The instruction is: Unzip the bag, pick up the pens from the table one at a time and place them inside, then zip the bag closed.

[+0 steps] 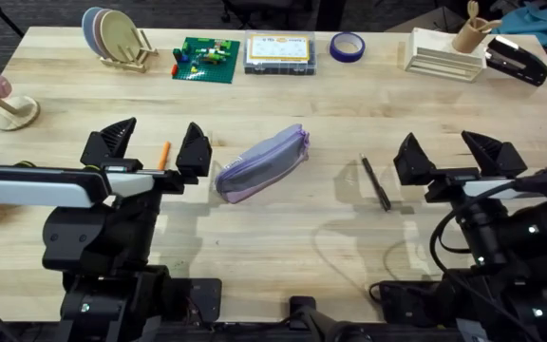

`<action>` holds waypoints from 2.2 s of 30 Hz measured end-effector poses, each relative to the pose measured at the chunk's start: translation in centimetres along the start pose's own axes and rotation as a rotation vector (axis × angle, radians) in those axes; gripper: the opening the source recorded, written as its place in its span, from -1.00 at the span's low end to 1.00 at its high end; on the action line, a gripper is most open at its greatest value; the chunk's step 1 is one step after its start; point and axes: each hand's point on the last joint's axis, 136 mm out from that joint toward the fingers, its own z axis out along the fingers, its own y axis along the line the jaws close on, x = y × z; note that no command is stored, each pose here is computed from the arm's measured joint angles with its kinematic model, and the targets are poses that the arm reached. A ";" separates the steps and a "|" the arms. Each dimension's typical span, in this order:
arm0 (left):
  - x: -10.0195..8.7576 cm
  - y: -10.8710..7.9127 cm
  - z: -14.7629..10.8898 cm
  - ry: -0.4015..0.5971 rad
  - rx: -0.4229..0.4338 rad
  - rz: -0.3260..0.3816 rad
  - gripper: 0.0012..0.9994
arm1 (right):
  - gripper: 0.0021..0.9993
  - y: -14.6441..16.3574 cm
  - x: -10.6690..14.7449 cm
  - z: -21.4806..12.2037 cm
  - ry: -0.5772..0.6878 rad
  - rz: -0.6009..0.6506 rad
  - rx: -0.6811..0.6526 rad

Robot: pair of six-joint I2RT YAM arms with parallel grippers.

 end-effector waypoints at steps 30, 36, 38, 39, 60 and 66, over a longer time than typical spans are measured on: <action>-4.5 -0.6 -4.4 0.244 0.034 -0.006 0.99 | 0.99 0.1 -4.5 -2.0 0.083 -0.027 -0.009; -6.3 -1.8 -5.1 0.396 0.100 -0.024 0.99 | 0.99 0.1 -8.9 -1.9 0.140 -0.026 -0.010; -6.7 -2.2 -5.0 0.452 0.123 -0.033 0.99 | 0.99 0.1 -9.9 -1.6 0.161 -0.025 -0.011; -6.9 -2.3 -5.0 0.476 0.131 -0.036 0.99 | 0.99 0.1 -10.4 -1.4 0.170 -0.025 -0.011; -2.8 -6.1 -6.1 0.933 0.508 0.140 0.99 | 1.00 2.3 -11.0 0.2 0.333 0.003 -0.144; -1.9 -6.2 -6.4 0.950 0.609 0.274 0.99 | 1.00 2.6 -11.0 0.1 0.333 0.005 -0.160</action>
